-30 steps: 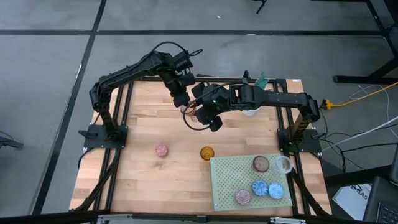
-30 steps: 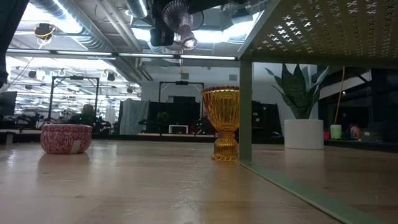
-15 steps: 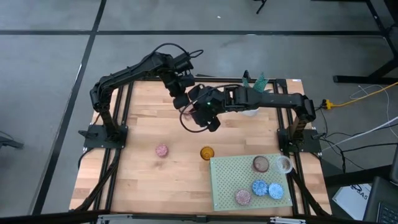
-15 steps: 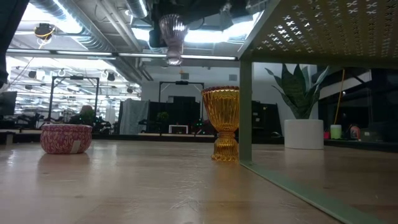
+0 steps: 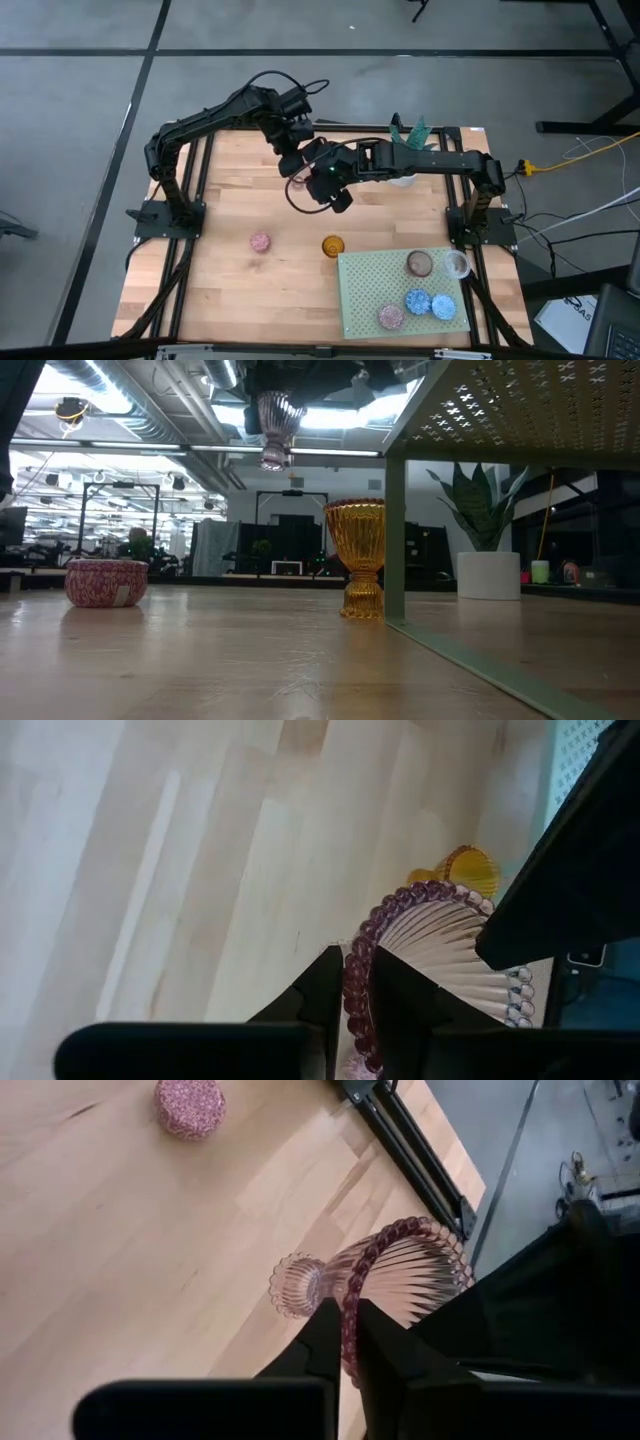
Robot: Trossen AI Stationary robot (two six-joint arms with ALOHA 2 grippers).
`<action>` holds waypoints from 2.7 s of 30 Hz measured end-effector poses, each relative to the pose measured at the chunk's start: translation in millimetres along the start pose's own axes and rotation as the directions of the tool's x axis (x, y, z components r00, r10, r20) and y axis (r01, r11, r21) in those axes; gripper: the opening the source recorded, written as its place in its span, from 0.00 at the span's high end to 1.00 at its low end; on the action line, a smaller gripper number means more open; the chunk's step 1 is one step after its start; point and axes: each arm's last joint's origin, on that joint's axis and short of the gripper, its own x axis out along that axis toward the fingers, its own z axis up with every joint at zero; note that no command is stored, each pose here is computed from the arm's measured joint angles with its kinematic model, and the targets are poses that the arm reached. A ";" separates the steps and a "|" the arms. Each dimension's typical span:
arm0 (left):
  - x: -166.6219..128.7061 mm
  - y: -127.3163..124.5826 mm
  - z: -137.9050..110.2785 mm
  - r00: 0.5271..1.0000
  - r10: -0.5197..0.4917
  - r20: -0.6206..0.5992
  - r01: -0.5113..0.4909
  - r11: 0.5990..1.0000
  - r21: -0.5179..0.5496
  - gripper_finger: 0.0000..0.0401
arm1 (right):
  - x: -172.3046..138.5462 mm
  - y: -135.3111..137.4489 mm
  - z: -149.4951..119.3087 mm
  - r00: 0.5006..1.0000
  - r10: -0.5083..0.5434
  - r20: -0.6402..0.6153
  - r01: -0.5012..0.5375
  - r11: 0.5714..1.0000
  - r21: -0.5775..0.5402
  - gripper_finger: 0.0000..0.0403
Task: Pick & Place candle stick holders
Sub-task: Put the pink glass candle holder on the shelf
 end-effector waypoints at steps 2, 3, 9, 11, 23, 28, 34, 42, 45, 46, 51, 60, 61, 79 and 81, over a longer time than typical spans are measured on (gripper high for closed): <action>-1.3 -0.4 -0.1 1.000 0.005 0.007 -0.005 1.000 0.017 0.89 | -0.2 0.2 -0.3 1.000 0.002 -0.003 -0.002 1.000 0.026 0.96; -2.6 -0.7 -0.4 1.000 0.017 0.012 -0.017 1.000 0.026 0.88 | -0.9 0.3 -0.7 1.000 0.004 -0.005 -0.004 0.999 0.039 0.96; -14.9 -3.3 -5.2 0.998 0.051 0.043 -0.053 0.997 0.052 0.79 | -5.9 4.8 -5.8 0.997 0.064 -0.037 -0.059 0.991 0.120 0.96; -20.2 -5.1 -6.5 0.996 0.055 0.065 -0.060 0.996 0.071 0.75 | -6.4 4.9 -6.3 0.997 0.067 -0.040 -0.061 0.989 0.134 0.96; -62.5 -17.5 -27.9 0.966 0.190 0.177 -0.210 0.972 0.103 0.62 | -56.4 8.3 -7.3 0.997 0.076 -0.017 -0.065 0.930 0.360 0.96; -70.4 -20.4 -32.7 0.959 0.203 0.199 -0.224 0.970 0.092 0.63 | -92.1 22.2 0.3 0.998 0.046 -0.031 -0.027 0.893 0.449 0.96; -71.6 -20.9 -34.6 0.959 0.205 0.194 -0.228 0.968 0.104 0.62 | -114.0 52.2 14.8 0.994 0.089 -0.065 -0.045 0.869 0.493 0.96; -69.1 -26.2 -34.3 0.962 0.196 0.190 -0.211 0.976 0.061 0.62 | -138.1 105.4 41.6 0.987 0.119 -0.106 -0.059 0.889 0.454 0.96; -67.7 -29.6 -34.3 0.964 0.189 0.188 -0.198 0.980 0.028 0.62 | -148.5 124.9 48.5 0.984 0.131 -0.116 -0.077 0.919 0.386 0.96; -67.3 -30.8 -34.3 0.964 0.187 0.187 -0.193 0.981 0.013 0.62 | -151.8 130.7 50.5 0.984 0.138 -0.115 -0.086 0.925 0.370 0.96; -64.0 -39.2 -34.6 0.968 0.172 0.181 -0.158 0.984 -0.086 0.62 | -166.8 155.7 58.1 0.981 0.161 -0.106 -0.119 0.939 0.322 0.96; -56.7 -58.9 -36.2 0.969 0.178 0.172 -0.140 0.967 -0.212 0.62 | -194.0 194.7 67.3 0.988 0.139 -0.073 -0.108 0.939 0.325 0.96; -56.0 -61.3 -36.5 0.970 0.175 0.171 -0.137 0.967 -0.216 0.62 | -196.7 198.4 67.5 0.987 0.144 -0.072 -0.114 0.940 0.321 0.96; -44.7 -97.6 -43.8 0.963 0.208 0.169 -0.171 0.963 -0.208 0.62 | -189.3 237.4 63.5 0.981 0.156 -0.115 -0.120 0.954 0.274 0.96; -44.4 -98.5 -44.0 0.962 0.215 0.171 -0.176 0.960 -0.217 0.62 | -186.6 241.2 62.4 0.981 0.149 -0.122 -0.114 0.961 0.250 0.96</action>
